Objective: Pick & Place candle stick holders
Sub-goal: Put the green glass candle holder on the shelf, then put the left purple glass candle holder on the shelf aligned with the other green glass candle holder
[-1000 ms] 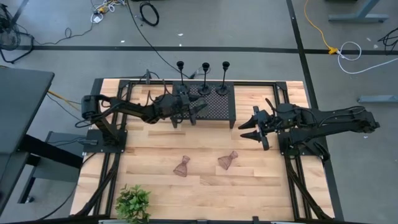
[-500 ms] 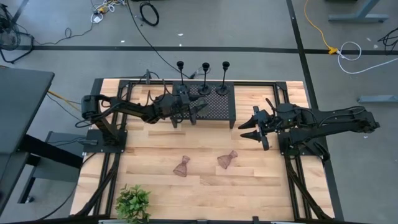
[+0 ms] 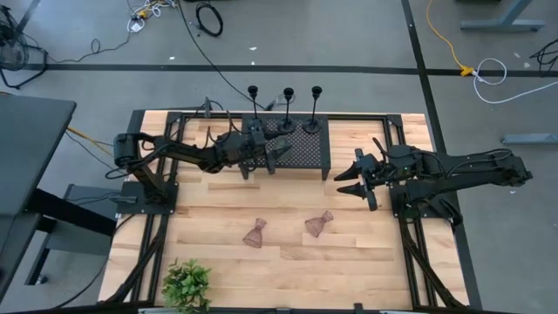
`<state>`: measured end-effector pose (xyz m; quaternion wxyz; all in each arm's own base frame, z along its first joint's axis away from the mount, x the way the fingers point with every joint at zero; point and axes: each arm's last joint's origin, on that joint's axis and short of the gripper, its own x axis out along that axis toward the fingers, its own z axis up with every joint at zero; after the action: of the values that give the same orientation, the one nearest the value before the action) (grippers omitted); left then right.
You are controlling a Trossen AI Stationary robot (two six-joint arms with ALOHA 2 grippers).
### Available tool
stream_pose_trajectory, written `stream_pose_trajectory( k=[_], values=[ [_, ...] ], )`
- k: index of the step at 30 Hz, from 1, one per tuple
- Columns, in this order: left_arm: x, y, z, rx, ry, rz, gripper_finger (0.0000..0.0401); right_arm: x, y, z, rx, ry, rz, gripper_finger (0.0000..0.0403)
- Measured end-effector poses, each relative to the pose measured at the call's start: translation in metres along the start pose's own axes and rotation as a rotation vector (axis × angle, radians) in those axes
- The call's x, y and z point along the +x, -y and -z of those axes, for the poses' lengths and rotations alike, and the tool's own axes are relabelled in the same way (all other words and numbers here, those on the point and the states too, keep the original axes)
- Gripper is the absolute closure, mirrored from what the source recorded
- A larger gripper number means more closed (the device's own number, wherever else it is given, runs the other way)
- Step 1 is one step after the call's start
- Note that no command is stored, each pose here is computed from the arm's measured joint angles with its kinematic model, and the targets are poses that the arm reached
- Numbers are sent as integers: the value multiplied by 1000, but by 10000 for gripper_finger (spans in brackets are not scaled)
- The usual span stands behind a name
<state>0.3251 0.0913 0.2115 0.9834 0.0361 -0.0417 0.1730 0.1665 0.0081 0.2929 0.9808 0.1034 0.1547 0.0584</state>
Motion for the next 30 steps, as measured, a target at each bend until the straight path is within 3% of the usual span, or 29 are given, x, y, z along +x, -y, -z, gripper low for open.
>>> stream_pose_trajectory(
  k=[15,23,26,30],
  values=[
    [0,0,-9,-3,91,-1,181,0,0,-2,-17,22,-4,234],
    [-7,-1,-32,-30,180,-22,181,0,0,-2,-13,21,-4,234],
    [-14,2,-44,-87,153,-49,181,0,0,-2,-11,20,-4,234],
    [-28,13,-53,-111,-9,-142,181,0,0,-2,2,20,-4,234]
  ],
)
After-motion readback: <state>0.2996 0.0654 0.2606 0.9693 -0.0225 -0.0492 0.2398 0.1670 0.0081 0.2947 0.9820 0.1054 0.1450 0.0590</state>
